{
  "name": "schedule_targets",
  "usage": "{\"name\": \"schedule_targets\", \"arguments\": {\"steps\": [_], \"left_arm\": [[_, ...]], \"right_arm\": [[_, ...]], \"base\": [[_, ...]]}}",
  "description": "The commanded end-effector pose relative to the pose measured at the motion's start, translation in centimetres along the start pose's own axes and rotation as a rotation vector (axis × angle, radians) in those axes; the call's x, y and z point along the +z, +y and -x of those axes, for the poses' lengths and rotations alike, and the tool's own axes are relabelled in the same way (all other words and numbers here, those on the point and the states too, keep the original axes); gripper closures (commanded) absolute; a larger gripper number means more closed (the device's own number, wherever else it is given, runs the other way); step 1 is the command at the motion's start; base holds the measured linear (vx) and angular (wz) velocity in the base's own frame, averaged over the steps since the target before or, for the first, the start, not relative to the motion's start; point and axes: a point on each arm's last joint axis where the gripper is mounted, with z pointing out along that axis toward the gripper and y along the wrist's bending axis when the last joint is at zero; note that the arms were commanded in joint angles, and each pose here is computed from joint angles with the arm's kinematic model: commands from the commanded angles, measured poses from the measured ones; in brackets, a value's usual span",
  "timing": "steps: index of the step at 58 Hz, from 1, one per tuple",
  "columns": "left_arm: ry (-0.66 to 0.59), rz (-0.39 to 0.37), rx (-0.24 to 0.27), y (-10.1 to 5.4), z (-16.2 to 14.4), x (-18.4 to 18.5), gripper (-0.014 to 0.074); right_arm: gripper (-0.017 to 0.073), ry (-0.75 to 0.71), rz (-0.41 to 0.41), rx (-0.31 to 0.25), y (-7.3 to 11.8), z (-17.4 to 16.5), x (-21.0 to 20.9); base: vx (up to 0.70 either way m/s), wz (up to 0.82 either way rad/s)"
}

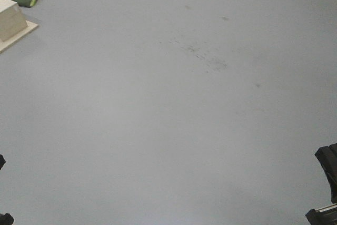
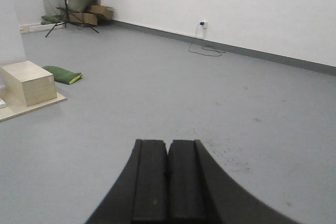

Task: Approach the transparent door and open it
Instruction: 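Turn and drive the base toward the white-framed glass sliding door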

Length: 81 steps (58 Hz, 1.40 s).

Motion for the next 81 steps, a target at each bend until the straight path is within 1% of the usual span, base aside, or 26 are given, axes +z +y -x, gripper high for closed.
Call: {"name": "schedule_targets", "arguments": {"steps": [1,27,81], "left_arm": [[-0.090,-0.005,-0.013,-0.03,0.40,-0.03,0.0591],[-0.090,-0.005,-0.013,-0.03,0.40,-0.03,0.0591],[-0.090,-0.005,-0.013,-0.03,0.40,-0.03,0.0591]], "right_arm": [[0.0562,-0.095,-0.007,-0.005,-0.05,0.68,-0.12],[0.0562,-0.095,-0.007,-0.005,-0.05,0.68,-0.12],[0.0562,-0.095,-0.007,-0.005,-0.05,0.68,-0.12]], "base": [[0.54,0.35],[0.55,0.45],[0.57,0.66]]}}
